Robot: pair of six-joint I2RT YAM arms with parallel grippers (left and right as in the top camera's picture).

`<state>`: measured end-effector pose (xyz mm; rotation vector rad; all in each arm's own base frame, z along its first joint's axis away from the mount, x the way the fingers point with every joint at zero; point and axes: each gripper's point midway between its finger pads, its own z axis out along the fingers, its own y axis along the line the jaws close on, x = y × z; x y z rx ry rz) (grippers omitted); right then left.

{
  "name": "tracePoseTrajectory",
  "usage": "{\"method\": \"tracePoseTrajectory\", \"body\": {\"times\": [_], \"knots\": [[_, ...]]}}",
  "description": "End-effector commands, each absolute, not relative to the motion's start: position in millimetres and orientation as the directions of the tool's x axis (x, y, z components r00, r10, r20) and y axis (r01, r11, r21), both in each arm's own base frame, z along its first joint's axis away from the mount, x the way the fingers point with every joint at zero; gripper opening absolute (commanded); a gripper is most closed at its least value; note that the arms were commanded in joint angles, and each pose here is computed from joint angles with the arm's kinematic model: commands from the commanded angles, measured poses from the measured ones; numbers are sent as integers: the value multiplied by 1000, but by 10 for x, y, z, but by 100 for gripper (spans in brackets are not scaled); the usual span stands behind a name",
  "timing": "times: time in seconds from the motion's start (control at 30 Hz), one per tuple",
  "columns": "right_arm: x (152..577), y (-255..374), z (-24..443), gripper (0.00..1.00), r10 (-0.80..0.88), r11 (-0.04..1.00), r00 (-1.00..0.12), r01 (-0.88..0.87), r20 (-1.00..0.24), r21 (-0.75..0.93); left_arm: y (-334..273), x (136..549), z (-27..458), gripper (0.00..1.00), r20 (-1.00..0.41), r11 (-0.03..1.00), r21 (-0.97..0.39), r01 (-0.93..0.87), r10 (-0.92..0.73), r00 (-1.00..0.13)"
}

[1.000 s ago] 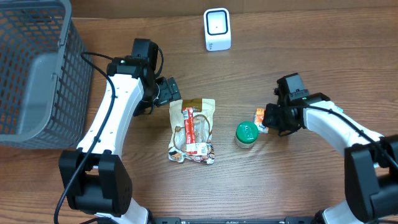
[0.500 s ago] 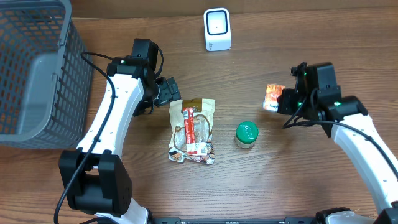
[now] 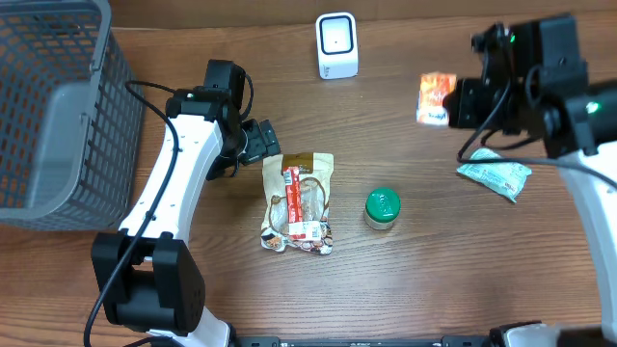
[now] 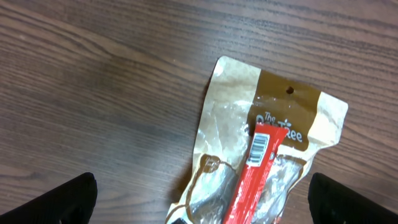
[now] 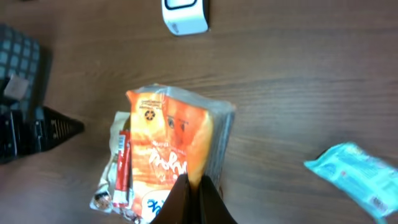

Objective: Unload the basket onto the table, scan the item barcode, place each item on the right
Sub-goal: 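Lift the orange pack and carry it back toward the scanner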

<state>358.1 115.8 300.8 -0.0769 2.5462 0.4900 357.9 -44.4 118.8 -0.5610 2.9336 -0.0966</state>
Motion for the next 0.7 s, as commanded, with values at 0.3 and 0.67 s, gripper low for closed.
{"method": "tracePoseTrajectory", "body": {"times": [0.3, 0.67], "knots": [[4391, 1427, 2919, 4, -276, 906, -683, -421, -676, 56, -463, 3627, 1328, 100, -174, 926, -116, -360, -376, -910], [5070, 2057, 2882, 4, -566, 802, -385, -460, -729, -380, -463, 3627, 1328, 100, -174, 926, -116, -360, -376, -910]]}}
